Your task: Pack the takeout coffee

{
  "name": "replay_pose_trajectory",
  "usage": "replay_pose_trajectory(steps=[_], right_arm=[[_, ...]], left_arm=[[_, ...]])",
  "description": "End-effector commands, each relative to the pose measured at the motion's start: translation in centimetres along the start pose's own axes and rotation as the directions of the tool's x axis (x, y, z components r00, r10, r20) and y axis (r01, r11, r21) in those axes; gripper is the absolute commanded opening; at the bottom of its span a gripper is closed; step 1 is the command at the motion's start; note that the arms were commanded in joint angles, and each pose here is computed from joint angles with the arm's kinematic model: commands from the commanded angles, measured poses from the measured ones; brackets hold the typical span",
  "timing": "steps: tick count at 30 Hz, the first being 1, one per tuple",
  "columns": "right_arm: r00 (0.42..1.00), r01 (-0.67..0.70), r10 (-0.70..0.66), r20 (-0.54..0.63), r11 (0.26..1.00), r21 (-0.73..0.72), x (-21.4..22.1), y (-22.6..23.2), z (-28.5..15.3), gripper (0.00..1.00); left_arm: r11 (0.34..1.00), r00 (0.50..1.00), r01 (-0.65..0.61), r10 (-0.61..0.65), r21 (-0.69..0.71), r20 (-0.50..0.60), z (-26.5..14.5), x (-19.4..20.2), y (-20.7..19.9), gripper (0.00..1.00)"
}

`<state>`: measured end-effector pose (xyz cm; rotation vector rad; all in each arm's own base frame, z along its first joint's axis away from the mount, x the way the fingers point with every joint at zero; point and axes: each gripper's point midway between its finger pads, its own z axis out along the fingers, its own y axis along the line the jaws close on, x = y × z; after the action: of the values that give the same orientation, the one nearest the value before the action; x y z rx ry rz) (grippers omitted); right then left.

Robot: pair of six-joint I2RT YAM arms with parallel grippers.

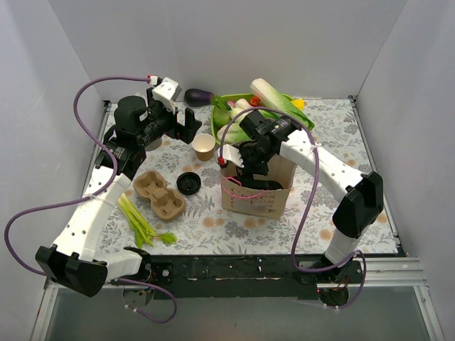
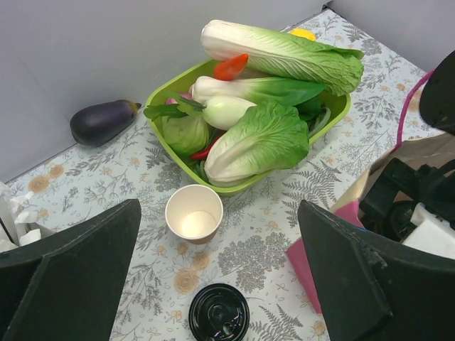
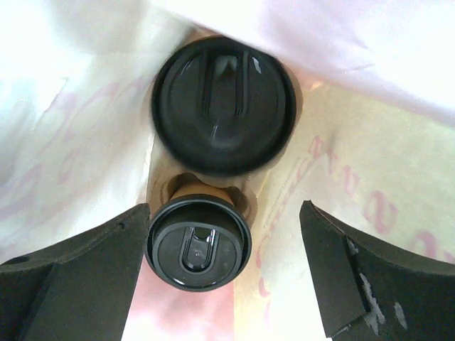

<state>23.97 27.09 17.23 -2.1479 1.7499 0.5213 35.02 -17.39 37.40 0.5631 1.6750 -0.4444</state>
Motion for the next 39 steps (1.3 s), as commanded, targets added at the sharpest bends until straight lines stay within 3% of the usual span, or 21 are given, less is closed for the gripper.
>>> replay_pose_trajectory(steps=[1, 8, 14, 19, 26, 28, 30, 34, 36, 39], right_arm=[[0.999, -0.002, -0.002, 0.053, 0.997, 0.072, -2.2, 0.8, -4.4, 0.94], [0.999, 0.014, -0.019, 0.047, 0.994, 0.112, -1.9, 1.9, -6.6, 0.97], [0.997, -0.012, -0.006, 0.082, 0.975, 0.222, -2.6, 2.4, -10.4, 0.98], [0.992, -0.071, 0.028, 0.119, 0.924, 0.375, -3.6, 1.0, -14.6, 0.98], [0.972, -0.137, -0.034, 0.231, 0.717, 0.683, -5.5, -1.7, -23.8, 0.98], [0.967, -0.176, -0.036, 0.251, 0.617, 0.767, -5.2, -1.9, -26.8, 0.98], [0.962, -0.227, -0.031, 0.272, 0.464, 0.856, -4.6, -3.3, -29.7, 0.98], [0.947, -0.288, -0.078, 0.312, 0.221, 0.932, -3.2, -2.8, -34.3, 0.98], [0.945, -0.309, -0.064, 0.32, 0.137, 0.941, -2.3, -3.0, -35.3, 0.98], [0.948, -0.313, -0.01, 0.318, 0.144, 0.939, -0.9, -3.2, -34.3, 0.98]], left_arm=[[1.0, 1.0, -0.018, 0.018, 0.006, 0.017, -0.6, -0.8, -0.1, 0.94], [0.999, 0.999, -0.032, 0.032, -0.028, -0.001, 0.1, -0.6, 0.8, 0.94], [0.972, 0.999, -0.043, 0.041, -0.23, -0.012, -0.3, -1.3, 6.3, 0.95], [0.948, 0.995, 0.027, -0.056, -0.318, -0.082, -0.1, 0.1, 10.6, 0.94], [0.879, 0.982, 0.088, -0.156, -0.469, -0.109, 0.3, 2.3, 18.0, 0.86], [0.875, 0.982, 0.09, -0.157, -0.476, -0.104, 0.4, 2.2, 19.1, 0.81], [0.855, 0.979, 0.091, -0.171, -0.511, -0.111, 0.3, 3.2, 21.4, 0.75], [0.841, 0.974, 0.096, -0.19, -0.533, -0.124, 1.6, 4.3, 24.3, 0.66], [0.839, 0.965, 0.096, -0.211, -0.536, -0.157, 2.9, 6.0, 25.8, 0.61], [0.851, 0.964, 0.08, -0.199, -0.519, -0.177, 4.3, 6.5, 27.0, 0.54]])
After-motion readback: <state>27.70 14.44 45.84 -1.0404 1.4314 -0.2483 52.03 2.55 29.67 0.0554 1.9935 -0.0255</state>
